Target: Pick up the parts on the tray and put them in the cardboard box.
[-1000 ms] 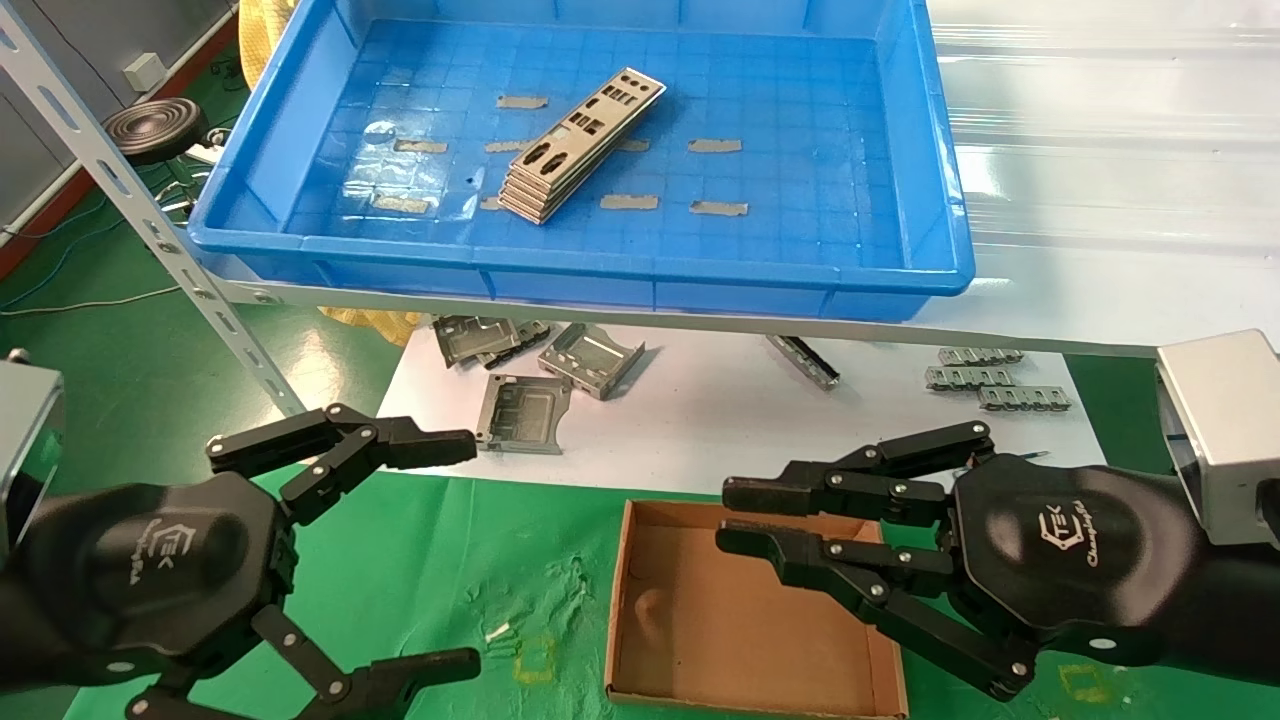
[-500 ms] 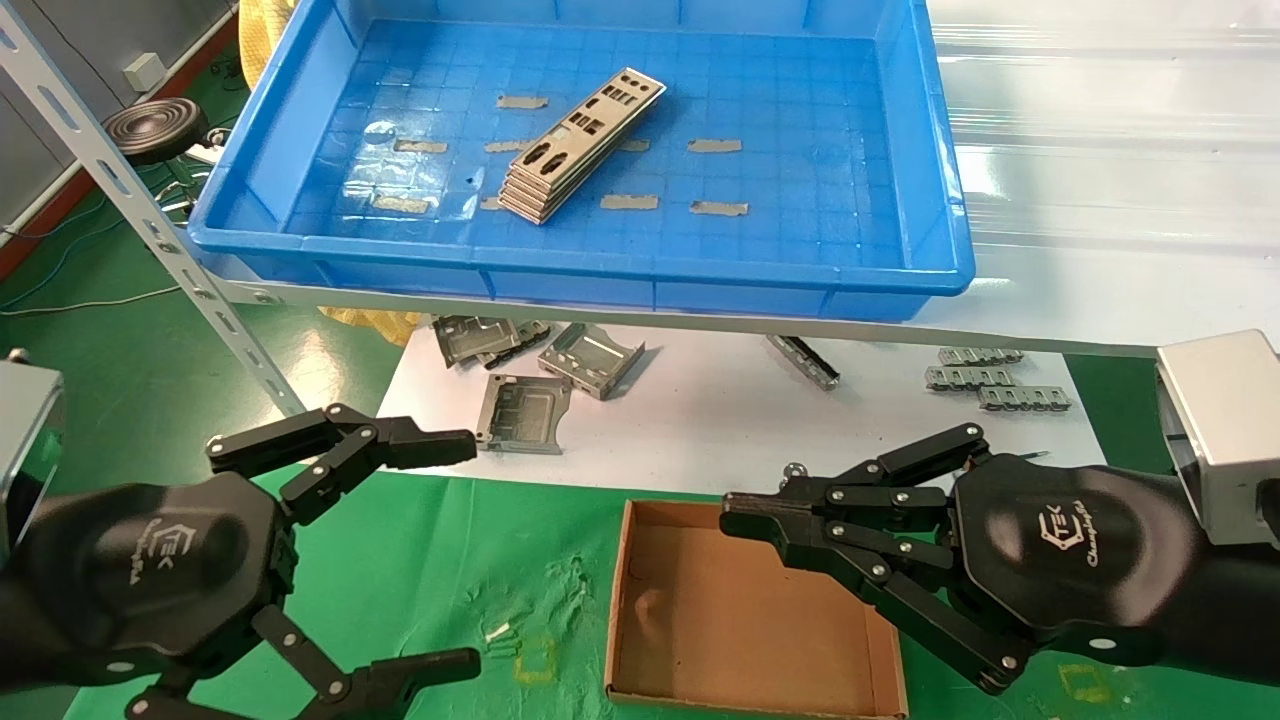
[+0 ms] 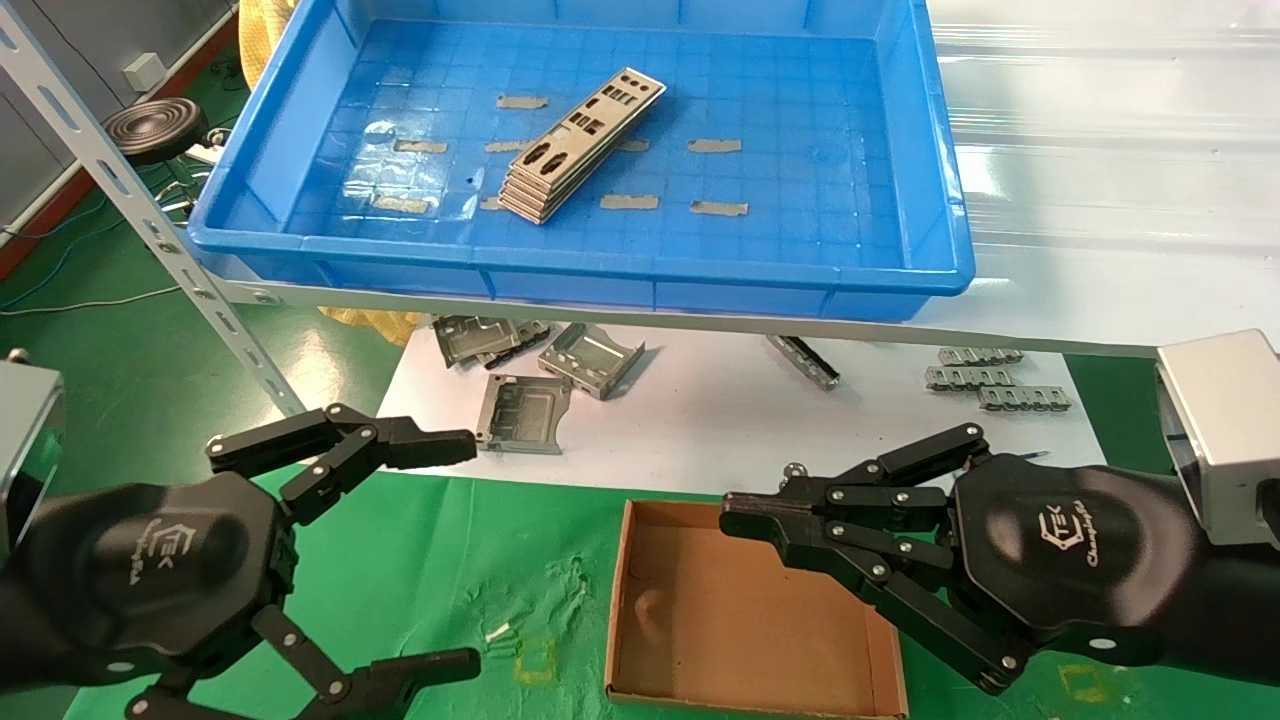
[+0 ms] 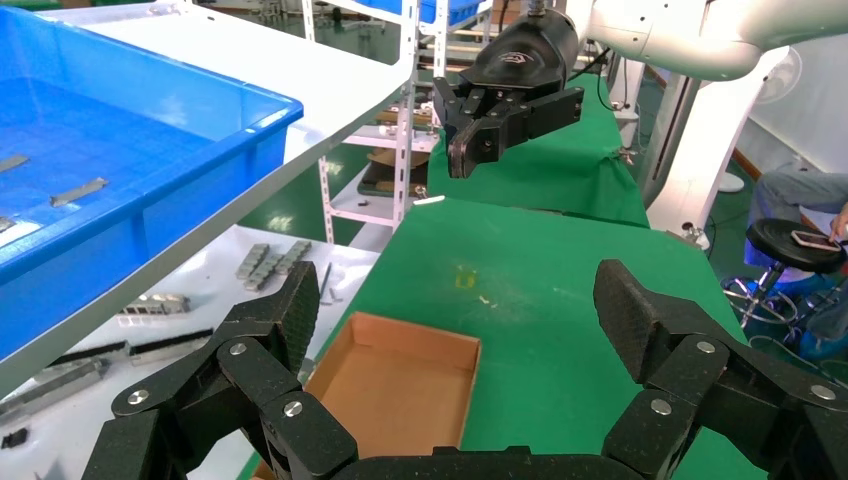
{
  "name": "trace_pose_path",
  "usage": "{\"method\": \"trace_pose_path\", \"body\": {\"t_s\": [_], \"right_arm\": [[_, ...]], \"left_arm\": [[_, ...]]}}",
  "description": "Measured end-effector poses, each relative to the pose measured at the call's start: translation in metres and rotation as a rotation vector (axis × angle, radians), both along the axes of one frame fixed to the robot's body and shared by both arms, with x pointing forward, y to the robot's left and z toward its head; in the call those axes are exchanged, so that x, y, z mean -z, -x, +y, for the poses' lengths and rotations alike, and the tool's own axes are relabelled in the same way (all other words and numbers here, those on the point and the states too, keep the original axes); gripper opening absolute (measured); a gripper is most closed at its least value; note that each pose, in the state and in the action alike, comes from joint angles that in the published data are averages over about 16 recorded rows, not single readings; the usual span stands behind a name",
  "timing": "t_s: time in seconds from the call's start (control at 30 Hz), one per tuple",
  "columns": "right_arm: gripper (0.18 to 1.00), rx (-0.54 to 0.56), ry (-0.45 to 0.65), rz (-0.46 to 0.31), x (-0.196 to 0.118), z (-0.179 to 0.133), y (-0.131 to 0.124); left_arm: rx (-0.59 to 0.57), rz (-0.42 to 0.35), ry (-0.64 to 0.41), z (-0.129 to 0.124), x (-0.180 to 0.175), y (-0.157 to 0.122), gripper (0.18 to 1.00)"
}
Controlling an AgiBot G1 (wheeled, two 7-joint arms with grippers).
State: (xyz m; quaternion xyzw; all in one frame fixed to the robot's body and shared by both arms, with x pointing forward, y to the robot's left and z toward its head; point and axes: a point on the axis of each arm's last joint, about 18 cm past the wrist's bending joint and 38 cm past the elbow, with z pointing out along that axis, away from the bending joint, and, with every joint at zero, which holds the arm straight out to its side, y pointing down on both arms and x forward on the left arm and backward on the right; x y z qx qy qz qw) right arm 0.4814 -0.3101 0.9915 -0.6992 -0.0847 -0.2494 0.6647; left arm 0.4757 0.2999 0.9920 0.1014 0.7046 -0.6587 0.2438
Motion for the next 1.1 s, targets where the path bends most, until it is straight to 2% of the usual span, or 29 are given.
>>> {"method": "trace_pose_path", "body": {"t_s": [1.1], "right_arm": [[0.192,0.0,0.0,0.0,0.0,0.0,0.0]], "left_arm": [[-0.001,-0.003,-0.001,0.0,-0.0004,0.0001,1.001]]}}
